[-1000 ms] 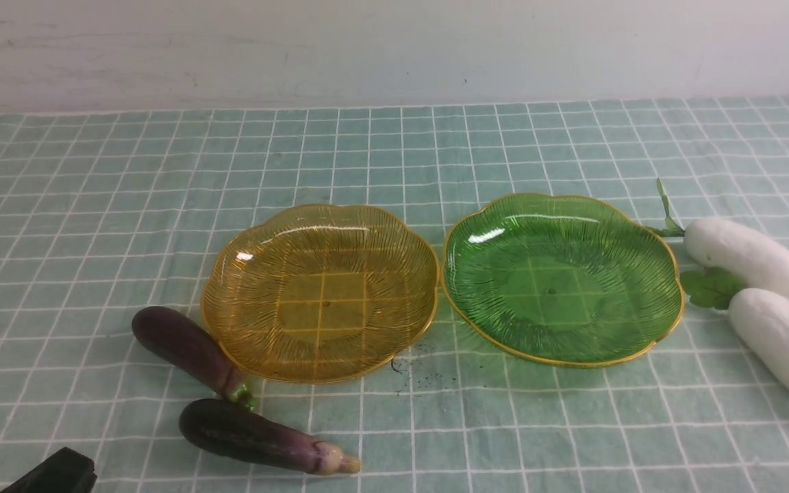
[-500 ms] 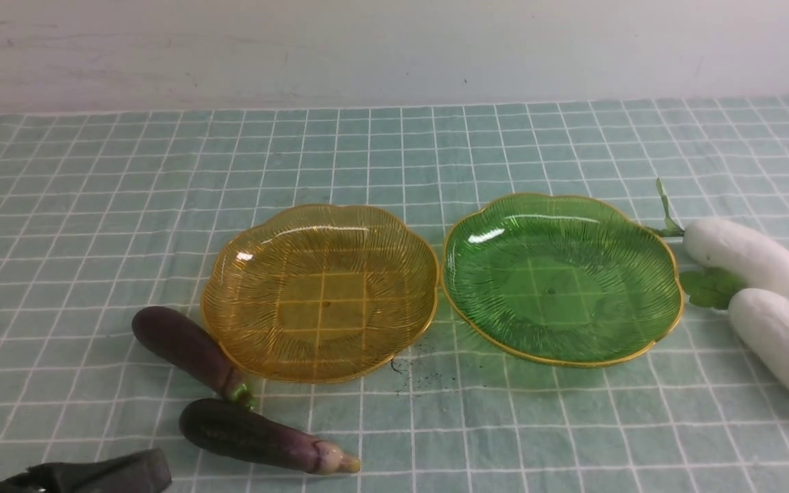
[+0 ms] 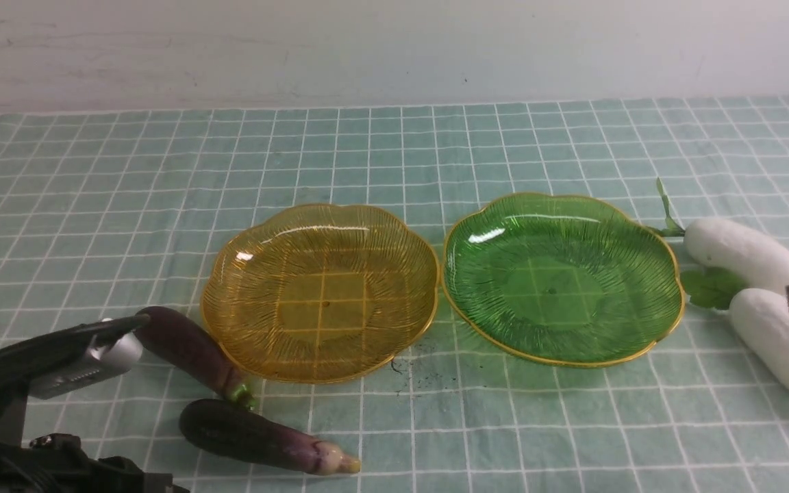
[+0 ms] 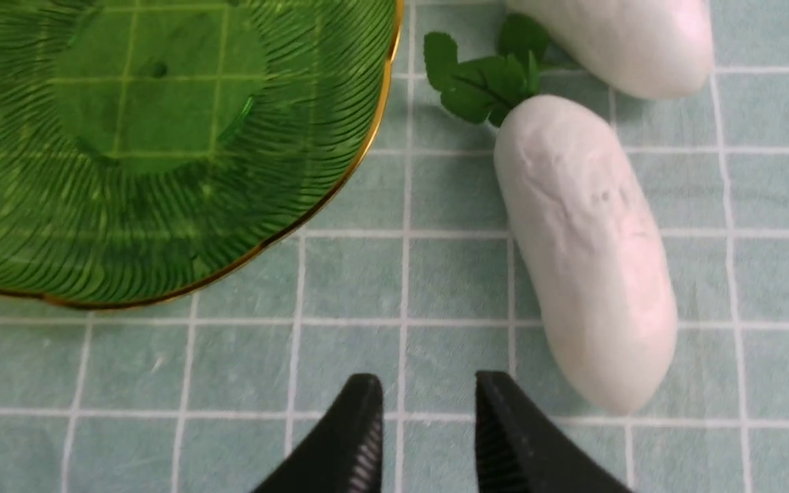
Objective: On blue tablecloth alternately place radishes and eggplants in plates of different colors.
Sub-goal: 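Place the white radish on the plate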
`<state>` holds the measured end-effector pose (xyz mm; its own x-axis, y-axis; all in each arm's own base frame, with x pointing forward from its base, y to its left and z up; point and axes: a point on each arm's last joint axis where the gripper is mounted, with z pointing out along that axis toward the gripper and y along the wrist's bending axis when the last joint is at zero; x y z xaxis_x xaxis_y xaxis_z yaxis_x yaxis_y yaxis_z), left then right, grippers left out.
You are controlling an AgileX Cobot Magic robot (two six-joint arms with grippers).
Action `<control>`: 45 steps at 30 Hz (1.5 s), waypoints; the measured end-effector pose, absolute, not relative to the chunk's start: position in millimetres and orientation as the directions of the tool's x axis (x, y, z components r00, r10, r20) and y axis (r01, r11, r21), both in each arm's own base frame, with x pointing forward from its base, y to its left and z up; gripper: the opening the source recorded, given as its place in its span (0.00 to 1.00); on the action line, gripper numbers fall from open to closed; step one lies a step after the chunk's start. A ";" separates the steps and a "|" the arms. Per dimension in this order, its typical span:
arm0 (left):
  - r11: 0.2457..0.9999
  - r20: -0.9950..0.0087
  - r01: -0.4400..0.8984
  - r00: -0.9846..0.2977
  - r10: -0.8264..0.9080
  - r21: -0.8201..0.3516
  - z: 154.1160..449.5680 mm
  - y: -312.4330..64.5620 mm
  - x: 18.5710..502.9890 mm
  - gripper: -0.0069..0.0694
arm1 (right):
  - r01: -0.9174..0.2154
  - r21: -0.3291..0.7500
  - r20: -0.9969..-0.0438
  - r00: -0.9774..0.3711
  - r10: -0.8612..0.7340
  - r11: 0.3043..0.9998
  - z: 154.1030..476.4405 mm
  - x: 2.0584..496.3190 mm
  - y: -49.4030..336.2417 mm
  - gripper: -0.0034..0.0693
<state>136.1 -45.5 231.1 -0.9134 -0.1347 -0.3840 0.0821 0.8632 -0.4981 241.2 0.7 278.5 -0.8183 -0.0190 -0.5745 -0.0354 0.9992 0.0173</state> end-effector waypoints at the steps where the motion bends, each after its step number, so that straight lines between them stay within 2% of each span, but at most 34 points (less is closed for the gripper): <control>1: 0.864 -0.388 0.089 -0.912 -0.129 -0.495 231.2 -45.4 136.2 0.09 | -0.039 0.005 -0.560 -0.828 -0.029 0.999 273.0 248.0 -0.2 0.45; 4: 0.865 -0.390 0.092 -0.912 -0.125 -0.493 231.2 -45.4 136.2 0.10 | -0.053 -0.045 -0.520 -0.852 -0.069 0.998 253.7 266.2 -3.8 0.64; 5: 0.865 -0.390 0.092 -0.912 -0.125 -0.493 231.2 -45.4 136.2 0.10 | -0.054 -0.054 -0.514 -0.855 -0.075 0.997 250.7 268.3 -4.5 0.65; 6: 0.865 -0.392 0.095 -0.912 -0.123 -0.492 231.2 -45.4 136.2 0.10 | -0.058 -0.073 -0.489 -0.868 -0.086 0.996 238.1 276.2 -6.2 0.76; 7: 0.865 -0.392 0.096 -0.912 -0.122 -0.492 231.2 -45.4 136.2 0.10 | -0.056 -0.086 -0.475 -0.876 -0.090 0.995 230.2 280.9 -7.5 0.81; 10: 0.865 -0.392 0.096 -0.912 -0.122 -0.492 231.2 -45.4 136.2 0.11 | -0.050 -0.131 -0.452 -0.886 -0.105 0.990 210.0 293.7 -11.7 0.89; 12: 0.865 -0.393 0.097 -0.912 -0.121 -0.492 231.2 -45.4 136.2 0.11 | -0.043 -0.166 -0.447 -0.887 -0.114 0.985 196.8 302.2 -15.0 0.91; 21: 0.866 -0.393 0.097 -0.912 -0.120 -0.491 231.2 -45.4 136.2 0.11 | -0.001 -0.213 -0.395 -0.915 -0.087 0.977 160.7 316.3 -21.3 0.89; 26: 0.865 -0.391 0.098 -0.913 -0.119 -0.492 231.1 -45.5 136.0 0.11 | -0.005 -0.228 -0.367 -0.926 -0.091 0.974 155.3 316.3 -22.7 0.66; 32: 0.864 -0.387 0.099 -0.915 -0.117 -0.493 231.0 -45.7 135.6 0.11 | 0.039 -0.246 -0.341 -0.939 -0.049 0.969 170.8 318.6 -25.9 0.65; 35: 0.864 -0.387 0.099 -0.915 -0.117 -0.493 231.0 -45.7 135.6 0.11 | 0.105 -0.244 -0.349 -0.937 0.014 0.964 199.4 323.1 -27.9 0.65; 39: 0.864 -0.387 0.099 -0.915 -0.117 -0.493 231.0 -45.7 135.6 0.11 | 0.171 -0.143 -0.410 -0.907 0.099 0.975 240.4 331.0 -19.3 0.65; 41: 0.864 -0.387 0.099 -0.915 -0.117 -0.493 231.0 -45.7 135.6 0.11 | 0.150 -0.073 -0.437 -0.894 0.104 0.986 250.0 335.9 -7.5 0.65; 45: 0.864 -0.387 0.099 -0.915 -0.117 -0.493 231.0 -45.7 135.6 0.11 | 0.039 0.056 -0.506 -0.860 0.062 0.998 256.3 344.7 26.7 0.65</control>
